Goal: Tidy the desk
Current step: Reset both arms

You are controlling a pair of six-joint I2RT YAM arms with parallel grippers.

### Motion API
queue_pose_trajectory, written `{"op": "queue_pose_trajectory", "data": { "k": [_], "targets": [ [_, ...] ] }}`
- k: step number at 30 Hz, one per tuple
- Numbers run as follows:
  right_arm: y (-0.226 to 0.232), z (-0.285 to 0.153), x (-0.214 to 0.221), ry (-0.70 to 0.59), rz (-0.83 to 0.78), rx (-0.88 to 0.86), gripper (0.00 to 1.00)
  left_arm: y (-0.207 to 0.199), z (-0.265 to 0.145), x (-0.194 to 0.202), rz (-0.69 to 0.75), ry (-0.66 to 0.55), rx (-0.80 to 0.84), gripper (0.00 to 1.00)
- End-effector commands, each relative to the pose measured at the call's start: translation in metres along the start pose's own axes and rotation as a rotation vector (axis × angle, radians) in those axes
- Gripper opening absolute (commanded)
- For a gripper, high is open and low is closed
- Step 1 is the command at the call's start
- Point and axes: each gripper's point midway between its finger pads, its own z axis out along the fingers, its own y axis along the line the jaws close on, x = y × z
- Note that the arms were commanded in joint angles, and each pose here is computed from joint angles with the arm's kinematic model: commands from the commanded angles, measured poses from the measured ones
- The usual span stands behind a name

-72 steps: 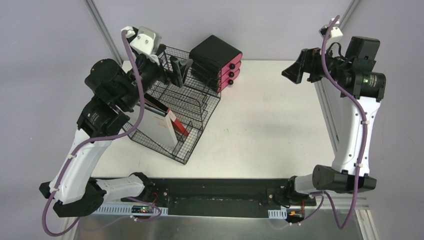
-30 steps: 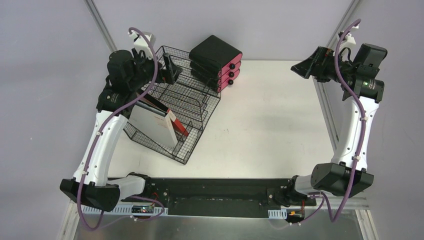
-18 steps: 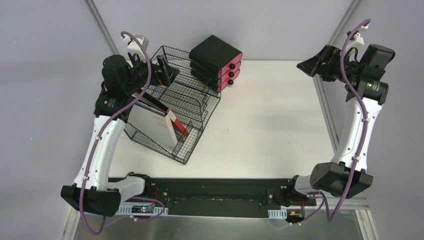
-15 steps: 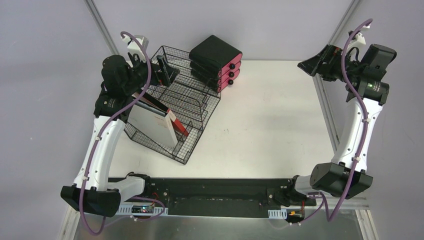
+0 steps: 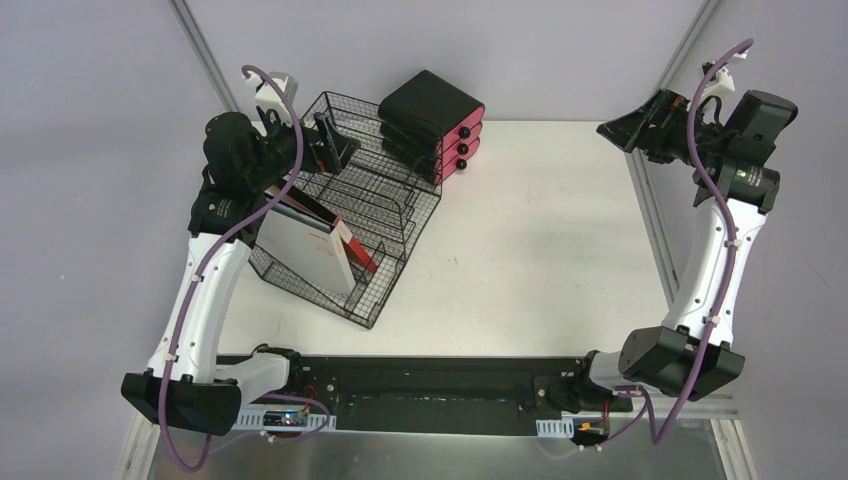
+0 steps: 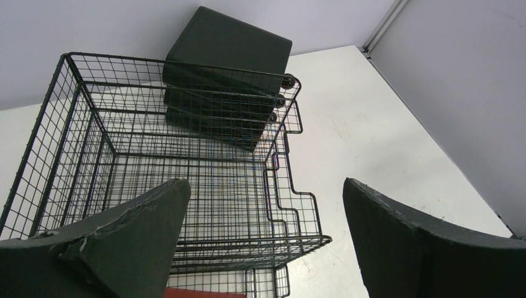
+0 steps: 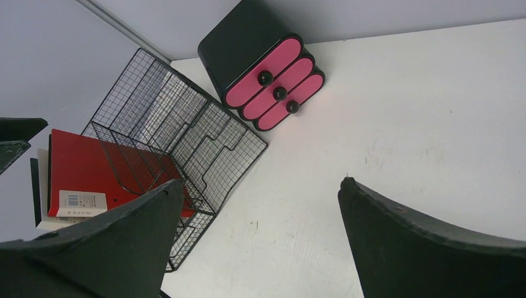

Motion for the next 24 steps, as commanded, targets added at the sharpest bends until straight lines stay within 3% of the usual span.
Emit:
{"op": "queue_pose_trajectory", "data": {
  "k": [1,24],
  "targets": [
    [0.0148,-0.0093,-0.0116,-0.049,-0.038,-0.033,0.99,-0.0079,-0.0073,-0.0152,0.033,-0.059,0.033,0.99],
    [0.0129,-0.0091,-0.0107,-0.053,-0.029,-0.039,0.99,-0.0066,-0.0083,-0.0156,0.039,-0.064,0.028,0.99]
  ]
}}
